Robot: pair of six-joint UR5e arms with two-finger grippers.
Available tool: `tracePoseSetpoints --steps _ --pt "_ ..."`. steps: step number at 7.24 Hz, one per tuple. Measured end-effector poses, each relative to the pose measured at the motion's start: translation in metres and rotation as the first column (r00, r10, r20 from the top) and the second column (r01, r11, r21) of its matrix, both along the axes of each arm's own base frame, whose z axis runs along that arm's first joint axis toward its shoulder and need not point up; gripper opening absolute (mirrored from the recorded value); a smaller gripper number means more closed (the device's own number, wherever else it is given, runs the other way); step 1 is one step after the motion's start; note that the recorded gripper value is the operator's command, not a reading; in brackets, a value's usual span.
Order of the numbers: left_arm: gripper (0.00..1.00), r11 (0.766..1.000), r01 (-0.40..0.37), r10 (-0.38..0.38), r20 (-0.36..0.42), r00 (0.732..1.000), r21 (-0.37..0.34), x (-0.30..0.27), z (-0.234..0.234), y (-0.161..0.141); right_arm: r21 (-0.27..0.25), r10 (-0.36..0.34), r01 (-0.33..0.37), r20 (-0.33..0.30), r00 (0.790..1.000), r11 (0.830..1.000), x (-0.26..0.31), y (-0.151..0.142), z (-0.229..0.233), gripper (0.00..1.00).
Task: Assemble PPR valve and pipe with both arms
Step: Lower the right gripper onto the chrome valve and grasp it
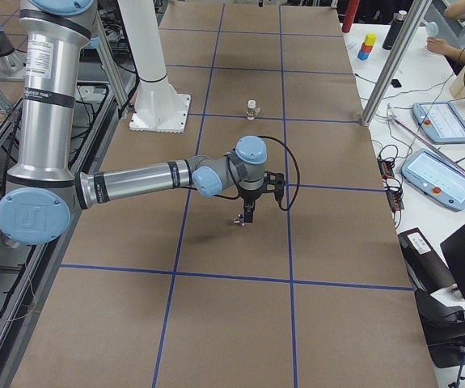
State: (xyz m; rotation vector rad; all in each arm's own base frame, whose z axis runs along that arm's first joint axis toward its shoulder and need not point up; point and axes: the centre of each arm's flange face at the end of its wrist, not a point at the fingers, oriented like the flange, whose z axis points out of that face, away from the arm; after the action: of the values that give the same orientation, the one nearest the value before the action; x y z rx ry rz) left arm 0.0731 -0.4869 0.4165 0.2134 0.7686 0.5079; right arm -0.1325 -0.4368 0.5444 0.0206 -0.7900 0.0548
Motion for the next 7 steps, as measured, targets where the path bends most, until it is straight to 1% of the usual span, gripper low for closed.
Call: tracePoseSetpoints --steps 2,4,6,7 --pt "1.00 1.000 0.001 -0.001 0.000 1.000 -0.001 0.000 0.000 0.000 -0.004 -0.021 0.021 -0.043 0.999 1.000 -0.034 0.003 0.004 0.99" --pt "1.00 1.000 0.002 -0.002 0.000 1.000 -0.003 0.000 0.001 0.000 -0.013 -0.055 0.054 -0.061 0.997 0.998 -0.058 0.003 0.013 0.95" --pt "1.00 1.000 0.002 -0.002 0.001 1.000 -0.006 0.000 0.001 -0.001 -0.019 -0.077 0.076 -0.068 0.995 0.997 -0.068 0.006 0.018 0.89" --pt "1.00 1.000 0.002 -0.002 0.001 1.000 -0.006 0.001 0.001 -0.001 -0.027 -0.084 0.083 -0.073 0.994 0.996 -0.072 0.007 0.023 0.82"
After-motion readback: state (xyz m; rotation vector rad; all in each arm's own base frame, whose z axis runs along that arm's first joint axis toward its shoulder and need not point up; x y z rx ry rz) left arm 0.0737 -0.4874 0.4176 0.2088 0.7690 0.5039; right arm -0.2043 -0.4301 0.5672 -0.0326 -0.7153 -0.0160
